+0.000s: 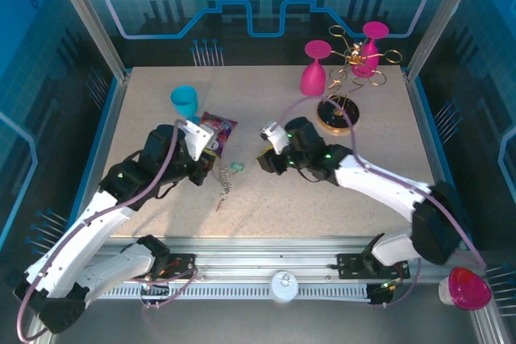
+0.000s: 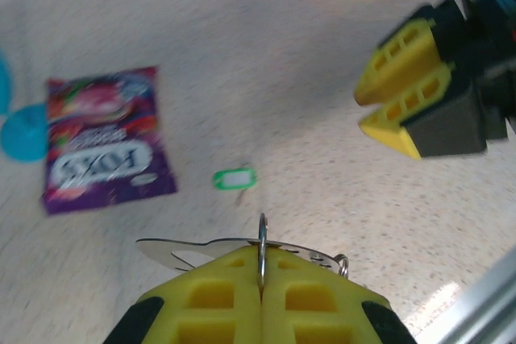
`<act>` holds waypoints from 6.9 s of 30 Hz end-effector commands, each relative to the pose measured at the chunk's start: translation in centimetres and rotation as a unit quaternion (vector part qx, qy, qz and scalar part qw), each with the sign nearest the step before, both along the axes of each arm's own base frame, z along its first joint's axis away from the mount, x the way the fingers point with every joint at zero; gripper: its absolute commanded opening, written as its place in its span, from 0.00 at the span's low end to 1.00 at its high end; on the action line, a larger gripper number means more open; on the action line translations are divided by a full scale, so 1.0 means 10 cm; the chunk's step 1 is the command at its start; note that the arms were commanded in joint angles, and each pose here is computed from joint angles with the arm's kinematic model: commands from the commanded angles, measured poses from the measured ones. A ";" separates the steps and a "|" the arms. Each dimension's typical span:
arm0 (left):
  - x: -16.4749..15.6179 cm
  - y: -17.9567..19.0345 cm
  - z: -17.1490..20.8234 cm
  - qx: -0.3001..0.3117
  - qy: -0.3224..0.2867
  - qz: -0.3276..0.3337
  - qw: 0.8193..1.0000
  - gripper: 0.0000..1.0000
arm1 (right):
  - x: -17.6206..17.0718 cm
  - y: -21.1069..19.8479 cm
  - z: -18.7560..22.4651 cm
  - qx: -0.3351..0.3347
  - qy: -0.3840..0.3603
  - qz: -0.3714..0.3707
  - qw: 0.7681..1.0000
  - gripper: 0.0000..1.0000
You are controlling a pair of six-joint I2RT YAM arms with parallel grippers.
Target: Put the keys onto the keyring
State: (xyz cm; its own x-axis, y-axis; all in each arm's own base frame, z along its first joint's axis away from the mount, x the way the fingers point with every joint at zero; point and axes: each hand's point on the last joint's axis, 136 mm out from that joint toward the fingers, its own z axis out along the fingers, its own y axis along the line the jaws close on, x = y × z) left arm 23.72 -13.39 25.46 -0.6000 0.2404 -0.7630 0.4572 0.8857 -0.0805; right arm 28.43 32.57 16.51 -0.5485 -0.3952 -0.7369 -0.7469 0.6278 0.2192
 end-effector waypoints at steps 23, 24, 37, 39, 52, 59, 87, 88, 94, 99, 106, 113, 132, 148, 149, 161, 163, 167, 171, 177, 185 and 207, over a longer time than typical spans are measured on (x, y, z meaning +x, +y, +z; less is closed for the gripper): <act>0.05 0.39 -0.09 -0.039 0.006 0.102 0.994 0.00 | 0.53 0.34 -1.25 -0.104 0.194 -0.213 0.952 0.29; 0.04 0.40 -0.09 -0.039 0.004 0.102 0.994 0.00 | 0.54 0.35 -1.27 -0.101 0.198 -0.212 0.952 0.28; 0.05 0.40 -0.10 -0.038 0.000 0.101 0.994 0.00 | 0.57 0.51 -1.41 -0.078 0.233 -0.198 0.949 0.17; 0.05 0.40 -0.11 -0.038 0.000 0.101 0.994 0.00 | 0.57 0.51 -1.41 -0.076 0.237 -0.199 0.948 0.13; 0.08 0.15 0.00 -0.067 -0.037 0.027 0.997 0.00 | 0.28 0.06 -0.78 -0.114 0.155 -0.157 0.969 0.00; 0.23 -0.13 -0.03 -0.080 -0.044 -0.044 0.995 0.00 | -0.70 -0.88 -0.89 -0.284 0.219 -0.096 0.929 0.00; 0.51 -0.35 -0.20 -0.094 -0.106 -0.093 0.986 0.00 | -0.40 -1.05 -1.28 -0.253 0.227 -0.152 0.928 0.32; 0.49 -0.36 -0.21 -0.094 -0.107 -0.096 0.985 0.00 | -0.42 -1.08 -1.29 -0.257 0.229 -0.154 0.926 0.32; 0.48 -0.36 -0.20 -0.092 -0.114 -0.100 0.984 0.00 | -0.44 -1.05 -1.33 -0.256 0.242 -0.151 0.924 0.28; 0.47 -0.36 -0.20 -0.093 -0.114 -0.103 0.984 0.00 | -0.44 -1.04 -1.37 -0.260 0.248 -0.147 0.922 0.23; 0.47 -0.37 -0.21 -0.093 -0.114 -0.105 0.984 0.00 | -0.46 -1.04 -1.41 -0.264 0.253 -0.146 0.919 0.17; 0.47 -0.37 -0.21 -0.091 -0.114 -0.106 0.984 0.00 | -0.41 -1.02 -1.41 -0.268 0.250 -0.143 0.919 0.07; 0.46 -0.38 -0.28 -0.082 -0.117 -0.118 0.983 0.00 | -0.25 -0.71 -0.76 -0.267 0.152 -0.032 0.951 0.00; 0.08 -0.77 -0.22 -0.100 -0.151 -0.256 0.950 0.00 | -0.77 -0.45 0.28 0.019 -0.073 0.147 0.986 0.00; 0.05 -0.80 -0.24 -0.096 -0.150 -0.268 0.947 0.00 | -0.78 -0.45 0.31 0.026 -0.083 0.148 0.985 0.00; -0.23 -1.20 -0.39 -0.031 -0.191 -0.425 0.884 0.00 | -0.95 -0.49 0.54 0.040 -0.238 0.235 0.942 0.00; -0.22 -1.23 -0.39 -0.033 -0.205 -0.429 0.879 0.00 | -0.96 -0.49 0.56 0.041 -0.251 0.240 0.937 0.00; -0.20 -1.26 -0.38 -0.042 -0.218 -0.424 0.878 0.00 | -0.97 -0.46 0.58 0.049 -0.254 0.246 0.934 0.00; -0.21 -1.29 -0.38 -0.058 -0.215 -0.421 0.879 0.00 | -0.93 -0.38 0.58 0.057 -0.248 0.238 0.937 0.00; -0.21 -1.31 -0.45 -0.065 -0.194 -0.423 0.883 0.00 | -0.87 -0.30 0.56 0.052 -0.236 0.225 0.944 0.00; -0.08 -1.23 -0.56 -0.030 -0.189 -0.391 0.900 0.00 | -0.97 -1.08 -0.11 -0.163 0.008 0.107 0.981 0.00; 0.07 -1.06 -0.61 0.016 -0.202 -0.338 0.919 0.00 | -0.82 -1.37 -0.97 -0.340 0.339 -0.136 0.867 0.00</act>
State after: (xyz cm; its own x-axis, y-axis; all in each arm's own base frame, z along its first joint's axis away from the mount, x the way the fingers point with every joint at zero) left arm 24.68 -23.95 18.70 0.0013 0.4969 -0.8678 0.8951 0.3863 0.2225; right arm 19.86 18.99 6.99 -0.9154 -0.3927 0.0886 -0.3864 0.9188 0.0798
